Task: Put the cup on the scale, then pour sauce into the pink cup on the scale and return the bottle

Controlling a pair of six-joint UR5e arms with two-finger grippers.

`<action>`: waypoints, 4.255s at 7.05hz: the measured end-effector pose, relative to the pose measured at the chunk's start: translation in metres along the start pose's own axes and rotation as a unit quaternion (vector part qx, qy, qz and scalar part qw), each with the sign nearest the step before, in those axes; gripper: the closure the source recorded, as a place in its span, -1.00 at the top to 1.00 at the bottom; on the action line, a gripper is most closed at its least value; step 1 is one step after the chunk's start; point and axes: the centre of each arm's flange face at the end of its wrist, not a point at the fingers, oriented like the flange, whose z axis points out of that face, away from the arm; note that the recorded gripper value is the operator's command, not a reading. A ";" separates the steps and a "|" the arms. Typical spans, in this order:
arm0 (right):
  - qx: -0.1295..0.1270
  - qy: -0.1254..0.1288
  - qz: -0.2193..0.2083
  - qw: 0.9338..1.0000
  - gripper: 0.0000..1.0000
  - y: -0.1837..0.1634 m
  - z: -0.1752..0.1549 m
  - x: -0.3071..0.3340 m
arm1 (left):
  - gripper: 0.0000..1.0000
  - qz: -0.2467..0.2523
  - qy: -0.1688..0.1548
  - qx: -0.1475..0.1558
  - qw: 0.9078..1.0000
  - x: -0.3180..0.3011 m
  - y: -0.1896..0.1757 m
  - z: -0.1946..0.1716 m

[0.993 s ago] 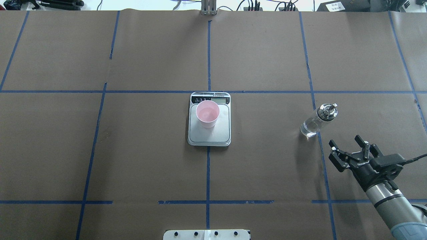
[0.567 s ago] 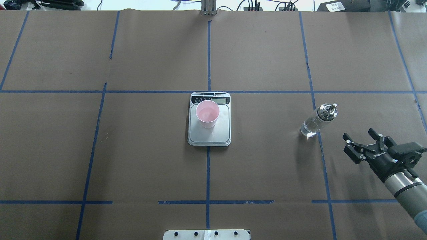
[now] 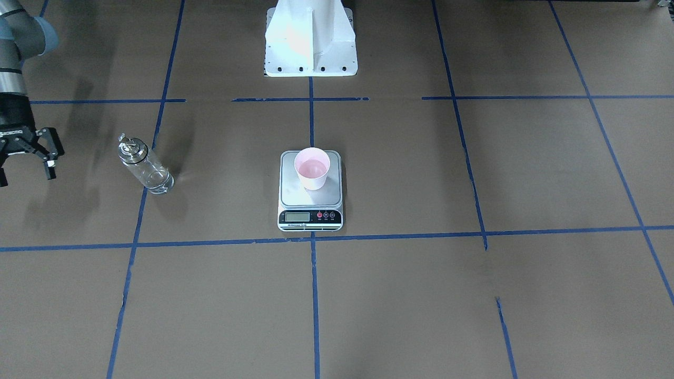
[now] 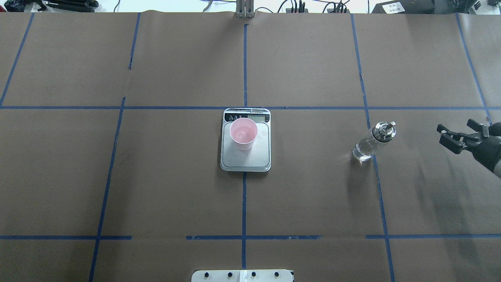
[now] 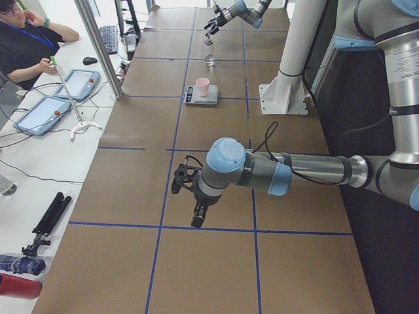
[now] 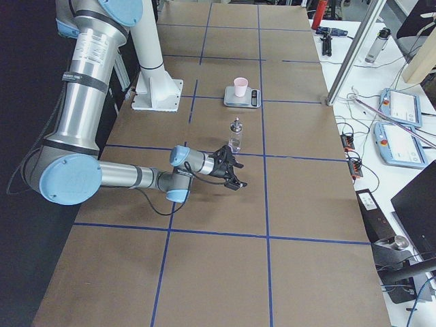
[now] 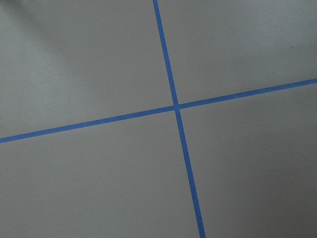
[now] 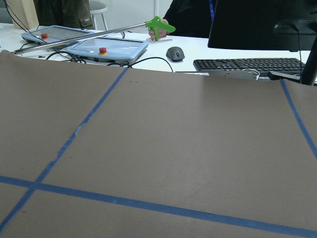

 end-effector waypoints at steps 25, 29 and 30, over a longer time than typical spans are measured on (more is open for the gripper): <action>-0.450 0.017 0.037 0.892 1.00 -0.137 -0.069 0.212 | 1.00 -0.052 0.009 -0.052 0.997 -0.038 0.026 0.043; -0.451 0.016 0.038 0.891 1.00 -0.134 -0.069 0.213 | 1.00 -0.045 0.009 -0.070 0.997 -0.021 -0.019 0.044; -0.451 0.016 0.038 0.892 1.00 -0.135 -0.069 0.213 | 1.00 -0.039 0.010 -0.074 0.996 -0.015 -0.029 0.046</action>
